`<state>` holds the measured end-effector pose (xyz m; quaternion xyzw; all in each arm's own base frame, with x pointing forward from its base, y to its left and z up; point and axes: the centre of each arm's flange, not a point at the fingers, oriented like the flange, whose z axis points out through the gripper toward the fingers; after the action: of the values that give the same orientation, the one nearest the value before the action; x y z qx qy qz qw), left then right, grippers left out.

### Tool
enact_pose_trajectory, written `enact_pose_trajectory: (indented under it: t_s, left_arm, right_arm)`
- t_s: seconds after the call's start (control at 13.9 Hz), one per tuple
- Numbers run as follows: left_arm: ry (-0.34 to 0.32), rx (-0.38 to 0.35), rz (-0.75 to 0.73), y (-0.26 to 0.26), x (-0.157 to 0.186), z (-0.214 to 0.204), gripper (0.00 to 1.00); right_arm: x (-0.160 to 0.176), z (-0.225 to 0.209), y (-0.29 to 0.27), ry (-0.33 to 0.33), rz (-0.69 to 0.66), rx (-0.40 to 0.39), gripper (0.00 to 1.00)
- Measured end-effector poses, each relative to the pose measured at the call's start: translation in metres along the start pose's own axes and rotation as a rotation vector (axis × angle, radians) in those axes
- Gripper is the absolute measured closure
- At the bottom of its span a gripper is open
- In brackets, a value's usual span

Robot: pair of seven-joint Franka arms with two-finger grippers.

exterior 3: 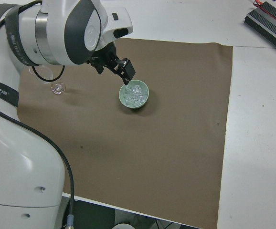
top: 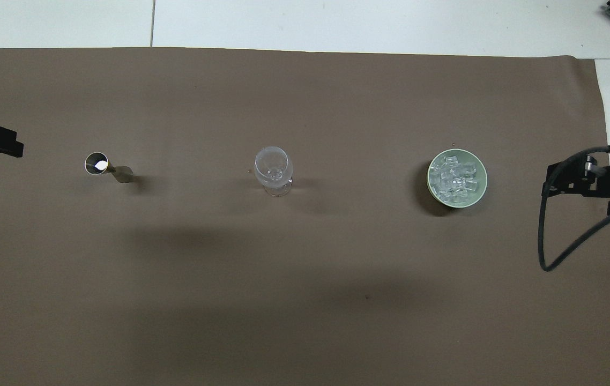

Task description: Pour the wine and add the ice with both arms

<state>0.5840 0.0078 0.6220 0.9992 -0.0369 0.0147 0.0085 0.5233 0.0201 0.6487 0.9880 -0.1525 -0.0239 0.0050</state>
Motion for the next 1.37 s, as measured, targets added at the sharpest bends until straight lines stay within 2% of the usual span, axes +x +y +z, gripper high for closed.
enact_pose_trajectory:
  t_s: [0.58,0.86,1.08,1.37]
  left_arm:
    - [-0.002,0.0,0.005,0.0,0.0,0.001,0.0]
    - [-0.002,-0.027,0.094,-0.01,0.002,0.005,0.0]
    - [0.005,-0.12,0.184,-0.039,0.005,0.019,0.0]
    - [0.064,-0.329,0.321,-0.085,0.011,0.052,0.0]
  right_arm:
    - [0.0,0.0,0.0,0.0,0.0,0.0,0.0]
    - [0.0,0.0,0.0,0.0,0.0,0.0,0.0]
    - [0.0,0.0,0.0,0.0,0.0,0.0,0.0]
    - [0.0,0.0,0.0,0.0,0.0,0.0,0.0]
